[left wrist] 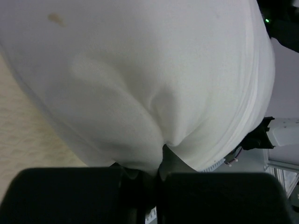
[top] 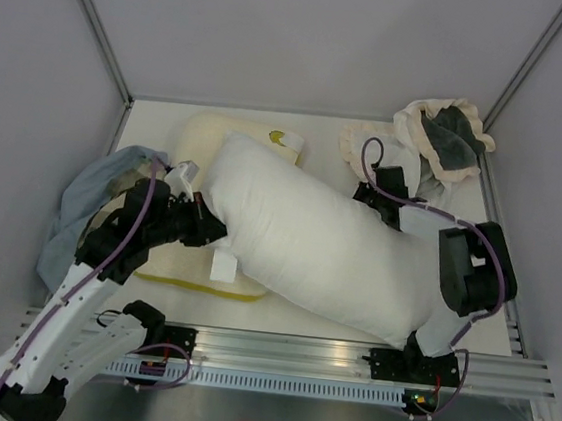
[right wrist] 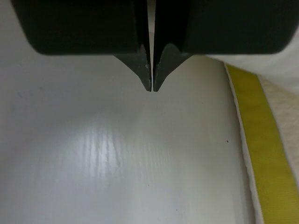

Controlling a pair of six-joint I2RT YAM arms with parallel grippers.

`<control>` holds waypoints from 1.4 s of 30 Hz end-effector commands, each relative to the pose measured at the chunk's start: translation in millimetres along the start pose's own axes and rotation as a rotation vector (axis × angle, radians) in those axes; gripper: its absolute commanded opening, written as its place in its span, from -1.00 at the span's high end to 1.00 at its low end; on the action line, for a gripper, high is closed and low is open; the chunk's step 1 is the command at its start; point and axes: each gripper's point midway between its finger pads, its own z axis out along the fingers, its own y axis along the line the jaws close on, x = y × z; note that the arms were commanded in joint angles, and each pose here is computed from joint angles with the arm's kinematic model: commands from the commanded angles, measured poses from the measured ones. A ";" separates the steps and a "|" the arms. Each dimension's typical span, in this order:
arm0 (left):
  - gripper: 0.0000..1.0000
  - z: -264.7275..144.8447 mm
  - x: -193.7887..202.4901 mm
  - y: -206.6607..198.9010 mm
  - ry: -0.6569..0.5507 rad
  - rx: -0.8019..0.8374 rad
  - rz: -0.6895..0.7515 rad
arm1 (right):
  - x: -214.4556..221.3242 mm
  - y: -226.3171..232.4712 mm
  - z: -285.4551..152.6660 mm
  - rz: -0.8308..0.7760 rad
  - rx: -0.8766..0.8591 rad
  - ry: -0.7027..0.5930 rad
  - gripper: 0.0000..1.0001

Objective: Remove the pillowcase from the pillow

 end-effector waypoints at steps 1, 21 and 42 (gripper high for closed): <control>0.95 35.5 -49.4 -21.8 -0.087 0.069 0.080 | 2.0 18.0 -45.6 -0.034 -0.032 -0.116 0.88; 0.95 285.5 -154.8 -212.9 0.075 0.439 0.205 | -13.0 13.3 -199.6 -0.143 0.175 -0.490 0.63; -0.99 142.1 -239.2 -119.1 -0.229 -0.132 0.256 | -113.1 -56.2 -296.0 -0.001 0.713 -0.821 -0.96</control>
